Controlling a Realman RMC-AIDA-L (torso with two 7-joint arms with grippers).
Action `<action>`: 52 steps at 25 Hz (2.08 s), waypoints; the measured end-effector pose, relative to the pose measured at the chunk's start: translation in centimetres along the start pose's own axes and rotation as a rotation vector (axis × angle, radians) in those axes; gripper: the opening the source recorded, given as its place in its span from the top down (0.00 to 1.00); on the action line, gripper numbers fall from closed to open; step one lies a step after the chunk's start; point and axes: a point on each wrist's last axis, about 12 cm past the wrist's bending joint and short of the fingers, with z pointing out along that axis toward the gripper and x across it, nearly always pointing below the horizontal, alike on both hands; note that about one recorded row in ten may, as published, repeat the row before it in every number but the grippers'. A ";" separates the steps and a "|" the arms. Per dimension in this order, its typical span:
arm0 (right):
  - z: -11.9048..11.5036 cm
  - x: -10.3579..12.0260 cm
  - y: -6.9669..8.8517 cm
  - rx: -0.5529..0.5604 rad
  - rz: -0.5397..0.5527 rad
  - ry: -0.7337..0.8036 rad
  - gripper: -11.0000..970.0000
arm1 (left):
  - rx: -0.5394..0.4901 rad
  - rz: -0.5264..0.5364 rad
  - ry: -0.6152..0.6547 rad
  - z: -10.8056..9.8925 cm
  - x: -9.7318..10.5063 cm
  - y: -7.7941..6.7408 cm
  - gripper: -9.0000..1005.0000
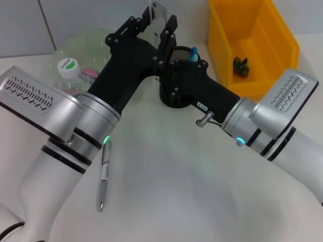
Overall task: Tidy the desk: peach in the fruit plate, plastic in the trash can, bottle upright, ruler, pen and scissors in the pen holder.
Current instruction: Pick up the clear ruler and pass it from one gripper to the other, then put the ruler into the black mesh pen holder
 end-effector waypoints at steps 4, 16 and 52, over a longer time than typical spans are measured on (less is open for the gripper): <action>0.0 0.0 0.0 0.001 0.001 0.000 0.98 | -0.002 -0.006 -0.001 0.0 0.0 0.0 0.51; 0.0 0.1 0.0 0.000 0.003 0.007 0.97 | 0.015 0.000 0.009 0.2 0.1 -0.1 0.50; 3.5 -0.6 -4.3 0.181 -0.044 0.128 0.95 | 0.158 -0.176 0.066 -2.5 0.9 -1.8 0.22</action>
